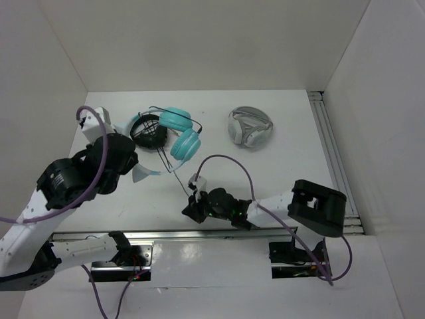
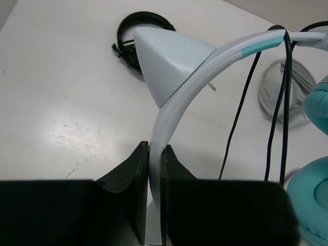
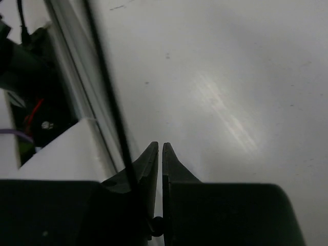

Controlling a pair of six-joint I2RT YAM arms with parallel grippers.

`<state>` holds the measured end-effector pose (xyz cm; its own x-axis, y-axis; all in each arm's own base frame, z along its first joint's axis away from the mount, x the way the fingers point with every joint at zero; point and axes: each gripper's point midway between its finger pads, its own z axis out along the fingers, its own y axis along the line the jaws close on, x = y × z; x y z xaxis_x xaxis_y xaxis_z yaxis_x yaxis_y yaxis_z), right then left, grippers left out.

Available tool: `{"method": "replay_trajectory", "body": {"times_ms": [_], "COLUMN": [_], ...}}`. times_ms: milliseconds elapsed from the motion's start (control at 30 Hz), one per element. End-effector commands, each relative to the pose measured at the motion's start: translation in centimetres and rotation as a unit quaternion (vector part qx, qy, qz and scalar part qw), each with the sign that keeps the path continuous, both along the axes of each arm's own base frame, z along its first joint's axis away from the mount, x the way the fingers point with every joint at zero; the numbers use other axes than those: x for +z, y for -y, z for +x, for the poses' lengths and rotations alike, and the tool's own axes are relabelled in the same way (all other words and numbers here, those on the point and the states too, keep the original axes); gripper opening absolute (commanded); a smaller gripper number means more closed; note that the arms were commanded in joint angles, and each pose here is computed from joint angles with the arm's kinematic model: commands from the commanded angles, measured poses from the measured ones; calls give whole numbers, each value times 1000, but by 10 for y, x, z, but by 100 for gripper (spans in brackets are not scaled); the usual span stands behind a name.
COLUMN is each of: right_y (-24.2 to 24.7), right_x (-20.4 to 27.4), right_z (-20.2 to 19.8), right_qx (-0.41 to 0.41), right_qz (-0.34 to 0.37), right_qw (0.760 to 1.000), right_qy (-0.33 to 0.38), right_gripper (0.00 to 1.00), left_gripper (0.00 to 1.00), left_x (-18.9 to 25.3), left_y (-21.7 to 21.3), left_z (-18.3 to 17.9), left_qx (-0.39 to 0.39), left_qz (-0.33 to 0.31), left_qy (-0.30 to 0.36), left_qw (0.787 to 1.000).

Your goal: Wrap the headphones

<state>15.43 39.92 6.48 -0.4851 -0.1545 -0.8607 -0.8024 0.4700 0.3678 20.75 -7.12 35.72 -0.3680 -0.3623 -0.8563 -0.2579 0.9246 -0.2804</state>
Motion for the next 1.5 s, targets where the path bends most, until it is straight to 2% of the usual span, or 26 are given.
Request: {"method": "replay_trajectory", "body": {"times_ms": [0,33,133,167,233,300,333,467,567,667,733,800,933,1067,1133,1333,1467], "right_y": [11,6,10,8,23,23,30,41,51,63,69,82,102,122,126,143,153], "right_x": [14,19,44,64,69,94,92,126,141,151,160,160,154,150,150,145,142], "right_z": [-14,-33,-49,-50,-45,-44,-45,-33,-26,-16,-6,11,35,56,60,78,86], "right_qx": [-50,-33,-52,-60,-86,-95,-88,-96,-88,-94,-105,-134,-171,-205,-212,-242,-251], "right_qz": [-46,-54,-79,-70,-111,-113,-145,-176,-214,-246,-246,-268,-301,-327,-330,-345,-350], "right_qw": [997,996,991,990,981,977,970,951,931,914,912,899,878,856,854,844,843], "right_qy": [45,58,92,105,133,154,174,236,281,308,311,321,330,344,341,331,322], "right_gripper": [0,0,0,0,0,0,0,0,0,0,0,0,0,0,0,0,0], "left_gripper": [0,0,0,0,0,0,0,0,0,0,0,0,0,0,0,0,0], "left_x": [25,18,1,-20,-36,-67,-77,-122,-145,-163,-171,-172,-183,-187,-184,-187,-193], "left_y": [-11,-18,-21,-18,-16,-10,-10,6,34,57,72,87,119,137,145,152,148], "left_z": [29,37,57,60,71,77,81,82,78,73,65,56,33,12,3,-19,-30], "left_qx": [78,93,95,83,68,43,37,-41,-148,-240,-280,-318,-404,-450,-469,-498,-499], "left_qz": [-18,-2,19,32,58,91,104,165,180,175,164,165,155,156,154,152,142], "left_qy": [45,37,19,-4,-18,-56,-70,-140,-163,-159,-165,-163,-170,-169,-162,-172,-183], "left_qw": [996,995,995,996,996,993,991,975,959,942,931,919,885,863,854,836,835]}}
